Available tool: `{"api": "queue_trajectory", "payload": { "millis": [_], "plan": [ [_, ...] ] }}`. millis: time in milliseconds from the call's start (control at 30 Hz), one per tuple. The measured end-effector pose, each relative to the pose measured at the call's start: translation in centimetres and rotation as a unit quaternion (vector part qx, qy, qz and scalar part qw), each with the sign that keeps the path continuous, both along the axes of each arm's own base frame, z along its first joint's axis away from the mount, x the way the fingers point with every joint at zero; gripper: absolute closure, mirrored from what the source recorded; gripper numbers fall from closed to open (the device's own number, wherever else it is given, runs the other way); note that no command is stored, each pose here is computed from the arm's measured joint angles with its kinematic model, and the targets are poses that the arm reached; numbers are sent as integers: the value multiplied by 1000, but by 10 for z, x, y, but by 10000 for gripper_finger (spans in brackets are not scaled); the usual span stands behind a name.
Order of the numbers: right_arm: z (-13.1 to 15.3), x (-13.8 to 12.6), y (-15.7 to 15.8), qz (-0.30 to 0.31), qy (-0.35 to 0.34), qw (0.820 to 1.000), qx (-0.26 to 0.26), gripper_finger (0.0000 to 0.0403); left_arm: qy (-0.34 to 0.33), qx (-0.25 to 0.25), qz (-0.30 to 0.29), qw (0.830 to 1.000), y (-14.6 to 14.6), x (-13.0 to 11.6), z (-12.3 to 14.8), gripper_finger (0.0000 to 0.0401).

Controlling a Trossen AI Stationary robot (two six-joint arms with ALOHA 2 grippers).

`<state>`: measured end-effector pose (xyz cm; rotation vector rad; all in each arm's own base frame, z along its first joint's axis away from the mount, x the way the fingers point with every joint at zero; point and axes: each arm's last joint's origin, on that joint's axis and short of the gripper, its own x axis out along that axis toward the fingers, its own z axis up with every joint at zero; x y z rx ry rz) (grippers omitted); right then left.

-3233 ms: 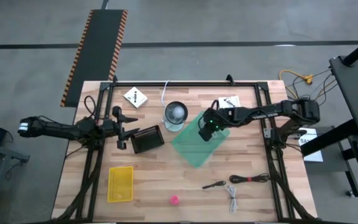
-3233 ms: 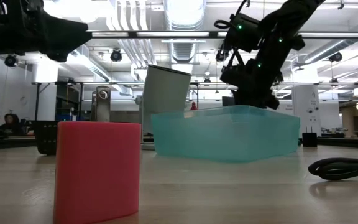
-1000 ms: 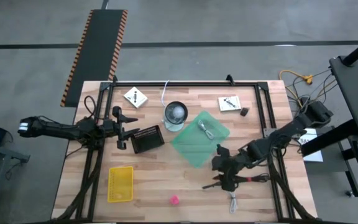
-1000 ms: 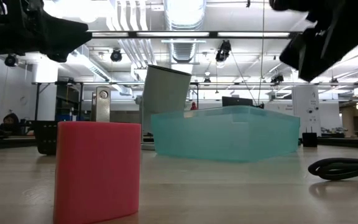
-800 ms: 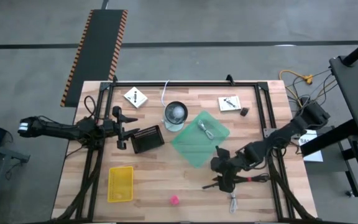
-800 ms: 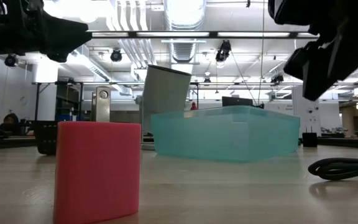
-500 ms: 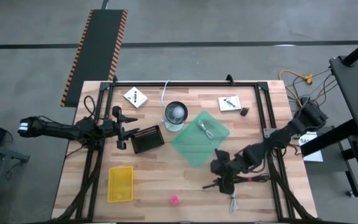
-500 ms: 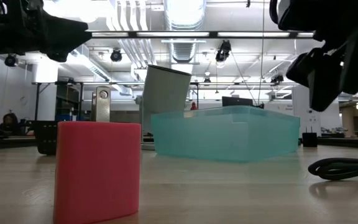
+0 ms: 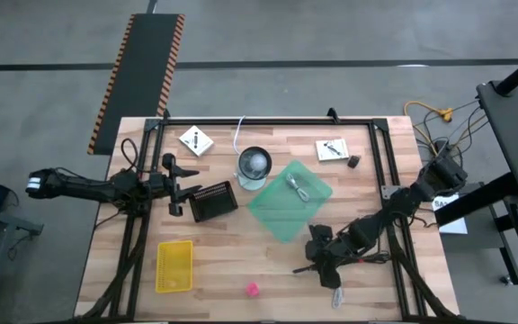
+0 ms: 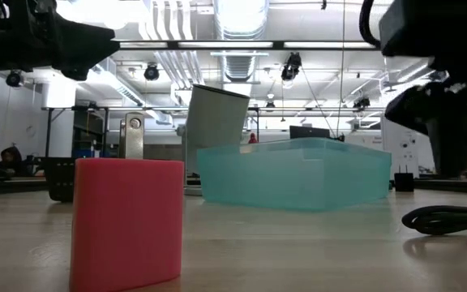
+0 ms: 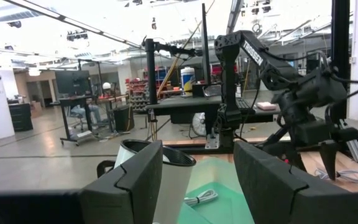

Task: Pick and place items into bin
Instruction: Put the left black charger cable into the green bin

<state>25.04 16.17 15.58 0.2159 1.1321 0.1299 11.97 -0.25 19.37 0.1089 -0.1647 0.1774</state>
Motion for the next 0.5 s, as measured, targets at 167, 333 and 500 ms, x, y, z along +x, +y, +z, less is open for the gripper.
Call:
{"api": "queue_trajectory", "payload": {
  "millis": [167, 333, 500],
  "plan": [
    [-13, 4, 4, 11, 31, 999, 7, 199, 0, 0, 0, 1000, 0, 0, 0, 218],
    [-17, 10, 8, 15, 39, 999, 5, 199, 0, 0, 1, 1000, 0, 0, 0, 218],
    [-16, 10, 9, 18, 43, 999, 2, 201, 0, 0, 1, 1000, 0, 0, 0, 218]
  ]
}}
